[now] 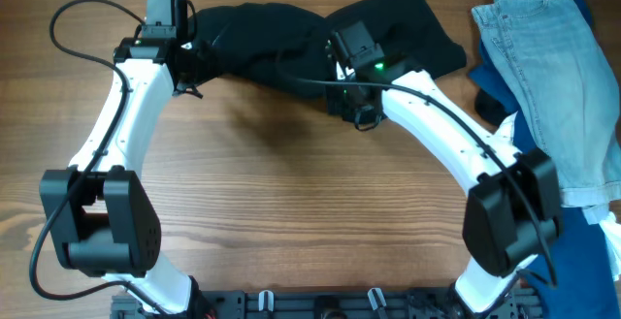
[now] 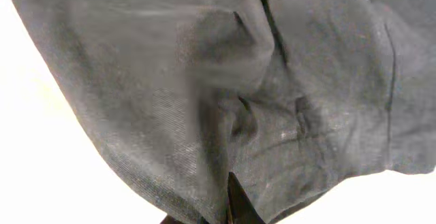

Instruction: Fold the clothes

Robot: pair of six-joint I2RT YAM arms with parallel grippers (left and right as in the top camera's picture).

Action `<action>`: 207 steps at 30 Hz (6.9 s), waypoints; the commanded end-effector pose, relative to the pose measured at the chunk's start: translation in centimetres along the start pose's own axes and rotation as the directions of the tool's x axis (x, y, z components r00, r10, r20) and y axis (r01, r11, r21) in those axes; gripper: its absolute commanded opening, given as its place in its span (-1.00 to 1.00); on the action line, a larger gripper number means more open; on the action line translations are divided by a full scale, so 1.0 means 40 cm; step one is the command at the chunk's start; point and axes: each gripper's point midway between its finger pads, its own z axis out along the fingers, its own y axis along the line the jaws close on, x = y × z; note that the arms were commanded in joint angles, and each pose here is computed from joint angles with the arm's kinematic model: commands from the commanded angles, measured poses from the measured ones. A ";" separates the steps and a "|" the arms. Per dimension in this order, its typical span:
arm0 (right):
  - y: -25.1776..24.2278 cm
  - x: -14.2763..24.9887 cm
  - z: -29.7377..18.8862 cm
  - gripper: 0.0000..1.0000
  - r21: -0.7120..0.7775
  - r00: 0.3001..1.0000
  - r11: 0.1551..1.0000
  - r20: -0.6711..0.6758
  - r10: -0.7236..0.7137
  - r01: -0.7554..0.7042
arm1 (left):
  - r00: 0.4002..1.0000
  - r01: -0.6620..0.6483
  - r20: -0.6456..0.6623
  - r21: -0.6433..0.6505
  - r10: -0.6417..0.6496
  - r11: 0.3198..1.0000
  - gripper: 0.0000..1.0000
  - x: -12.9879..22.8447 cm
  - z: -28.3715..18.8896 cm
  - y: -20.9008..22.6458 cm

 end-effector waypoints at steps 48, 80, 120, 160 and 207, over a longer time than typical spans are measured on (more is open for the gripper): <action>-0.019 0.084 -0.352 -0.92 0.150 0.972 0.972 0.120 -0.202 0.183 | 0.937 0.192 -0.280 -0.092 -0.211 0.977 0.66 0.133 0.125 0.106; -0.011 0.127 -0.346 -0.91 0.107 0.973 0.970 0.047 -0.225 0.219 | 0.868 0.281 -0.417 -0.037 -0.270 0.959 -0.92 0.225 0.288 0.076; -0.470 -0.186 -0.506 -0.91 0.376 0.870 0.904 0.493 -0.007 -0.205 | 0.863 0.088 0.482 0.150 -0.150 0.985 -0.92 -0.118 -0.447 -0.072; -0.418 -0.235 -1.249 -0.91 0.487 0.300 0.788 0.869 -0.394 -0.378 | 0.416 -0.170 0.812 0.511 -0.408 0.843 -0.92 -0.166 -1.058 -0.107; -0.390 -0.203 -1.300 -0.91 0.463 0.239 0.812 0.885 -0.400 -0.355 | 0.205 -0.296 0.856 0.516 -0.475 0.803 -0.92 -0.188 -1.210 -0.140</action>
